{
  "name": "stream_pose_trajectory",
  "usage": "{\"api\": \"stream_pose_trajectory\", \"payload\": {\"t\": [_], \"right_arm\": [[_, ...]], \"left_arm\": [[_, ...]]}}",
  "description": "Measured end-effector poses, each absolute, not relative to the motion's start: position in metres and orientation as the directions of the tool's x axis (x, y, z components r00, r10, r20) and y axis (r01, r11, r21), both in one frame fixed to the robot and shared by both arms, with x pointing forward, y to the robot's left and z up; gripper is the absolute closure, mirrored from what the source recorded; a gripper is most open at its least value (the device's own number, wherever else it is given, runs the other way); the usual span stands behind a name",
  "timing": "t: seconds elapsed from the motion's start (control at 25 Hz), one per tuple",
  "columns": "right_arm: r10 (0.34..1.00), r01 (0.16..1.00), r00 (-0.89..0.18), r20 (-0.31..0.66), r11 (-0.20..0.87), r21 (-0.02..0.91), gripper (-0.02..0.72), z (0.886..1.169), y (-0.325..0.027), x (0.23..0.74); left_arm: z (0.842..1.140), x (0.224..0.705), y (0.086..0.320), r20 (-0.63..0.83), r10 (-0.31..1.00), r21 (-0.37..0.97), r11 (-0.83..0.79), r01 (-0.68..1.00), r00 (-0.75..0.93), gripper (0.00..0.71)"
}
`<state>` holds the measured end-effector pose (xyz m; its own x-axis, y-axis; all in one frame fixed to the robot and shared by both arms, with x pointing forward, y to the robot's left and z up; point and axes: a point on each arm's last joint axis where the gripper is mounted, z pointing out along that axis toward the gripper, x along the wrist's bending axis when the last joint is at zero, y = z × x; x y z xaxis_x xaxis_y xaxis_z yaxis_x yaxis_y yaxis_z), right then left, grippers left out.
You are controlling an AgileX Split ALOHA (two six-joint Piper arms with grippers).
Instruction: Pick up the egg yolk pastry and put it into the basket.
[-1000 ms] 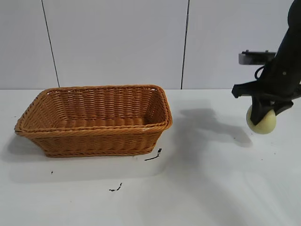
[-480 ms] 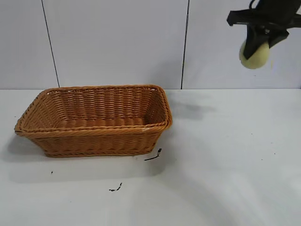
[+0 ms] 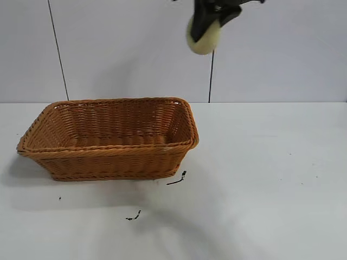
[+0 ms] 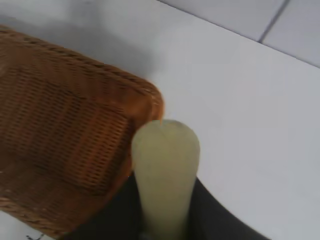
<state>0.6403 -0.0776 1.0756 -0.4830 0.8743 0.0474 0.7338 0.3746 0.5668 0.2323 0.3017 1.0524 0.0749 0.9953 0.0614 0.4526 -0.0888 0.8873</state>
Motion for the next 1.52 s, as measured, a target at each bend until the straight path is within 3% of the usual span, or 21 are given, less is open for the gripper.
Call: {"api": "stream_pose_trajectory", "payload": {"t": [0.24,0.44,0.64,0.72,0.8,0.92,1.0,1.08,1.28,1.4,1.52], "right_arm": [[0.818,0.687,-0.573,0.053,0.444,0.575,0.601,1.013,-0.009,0.637],[0.823,0.68,-0.565,0.064,0.42,0.601,0.601,0.962,0.009,0.65],[0.828,0.699,-0.557,0.06,0.429,0.572,0.596,0.924,0.012,0.656],[0.829,0.701,-0.556,0.061,0.428,0.571,0.565,0.923,0.012,0.656],[0.83,0.699,-0.555,0.062,0.424,0.576,0.472,0.924,0.012,0.656],[0.829,0.703,-0.556,0.058,0.431,0.566,0.177,0.924,0.012,0.655],[0.828,0.709,-0.558,0.05,0.445,0.547,0.073,0.927,0.01,0.653],[0.826,0.71,-0.562,0.039,0.458,0.535,0.032,0.937,0.007,0.651],[0.835,0.705,-0.549,0.034,0.441,0.556,0.01,0.987,-0.007,0.645],[0.867,0.717,-0.496,0.039,0.384,0.582,0.01,1.013,-0.035,0.655],[0.909,0.747,-0.415,0.04,0.315,0.585,0.01,1.023,-0.075,0.674]], "left_arm": [[1.052,0.232,0.302,0.061,0.995,0.887,-0.089,0.453,0.075,0.014],[1.052,0.232,0.302,0.061,0.995,0.887,-0.089,0.453,0.075,0.014],[1.052,0.232,0.302,0.061,0.995,0.887,-0.089,0.453,0.075,0.014],[1.052,0.232,0.302,0.061,0.995,0.887,-0.089,0.453,0.075,0.014],[1.052,0.232,0.302,0.061,0.995,0.887,-0.089,0.453,0.075,0.014],[1.052,0.232,0.302,0.061,0.995,0.887,-0.089,0.453,0.075,0.014],[1.052,0.232,0.302,0.061,0.995,0.887,-0.089,0.453,0.075,0.014],[1.052,0.232,0.302,0.061,0.995,0.887,-0.089,0.453,0.075,0.014],[1.052,0.232,0.302,0.061,0.995,0.887,-0.089,0.453,0.075,0.014],[1.052,0.232,0.302,0.061,0.995,0.887,-0.089,0.453,0.075,0.014],[1.052,0.232,0.302,0.061,0.995,0.887,-0.089,0.453,0.075,0.014]]}}
